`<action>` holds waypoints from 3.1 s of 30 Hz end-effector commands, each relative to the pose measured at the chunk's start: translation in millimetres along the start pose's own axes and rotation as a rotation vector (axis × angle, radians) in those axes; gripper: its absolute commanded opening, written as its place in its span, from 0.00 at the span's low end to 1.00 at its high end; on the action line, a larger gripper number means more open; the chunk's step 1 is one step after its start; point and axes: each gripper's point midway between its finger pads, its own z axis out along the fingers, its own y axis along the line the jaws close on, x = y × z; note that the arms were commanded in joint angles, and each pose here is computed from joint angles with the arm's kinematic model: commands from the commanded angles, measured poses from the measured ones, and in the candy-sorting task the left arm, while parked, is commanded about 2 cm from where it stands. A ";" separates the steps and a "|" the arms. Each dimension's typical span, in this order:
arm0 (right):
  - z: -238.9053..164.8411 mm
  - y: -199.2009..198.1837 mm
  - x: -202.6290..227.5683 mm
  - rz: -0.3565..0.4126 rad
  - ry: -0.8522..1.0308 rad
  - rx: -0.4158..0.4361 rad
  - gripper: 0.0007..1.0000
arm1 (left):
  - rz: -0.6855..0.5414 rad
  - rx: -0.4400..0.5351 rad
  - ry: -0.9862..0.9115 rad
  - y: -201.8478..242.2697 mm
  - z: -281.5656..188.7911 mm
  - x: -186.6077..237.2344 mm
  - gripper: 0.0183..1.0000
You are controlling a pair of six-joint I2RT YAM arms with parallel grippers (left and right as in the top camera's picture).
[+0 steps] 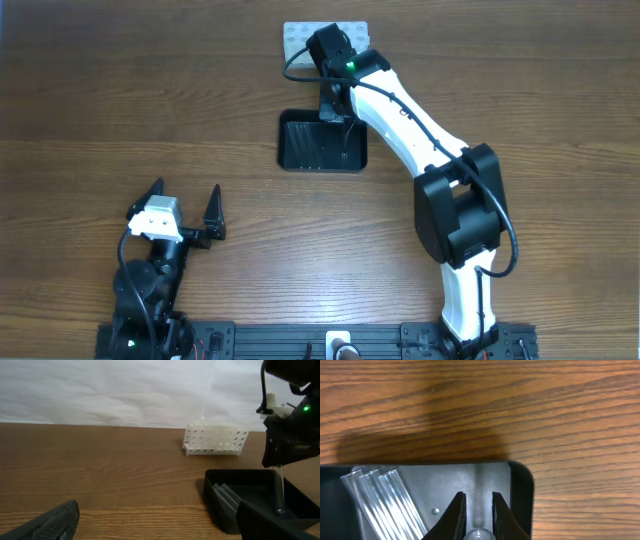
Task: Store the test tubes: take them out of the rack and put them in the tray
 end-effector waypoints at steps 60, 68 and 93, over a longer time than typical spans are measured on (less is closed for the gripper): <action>-187.9 -216.2 95.3 -0.012 -1.044 0.055 0.99 | 0.011 0.007 0.002 -0.6 -0.1 1.6 1.00; -165.7 -222.1 129.5 0.010 -1.118 0.070 0.99 | 0.011 0.007 0.002 -0.6 -0.1 1.6 1.00; -138.8 -222.3 143.1 0.048 -1.199 0.048 0.99 | 0.011 0.007 0.002 -0.6 -0.1 1.6 1.00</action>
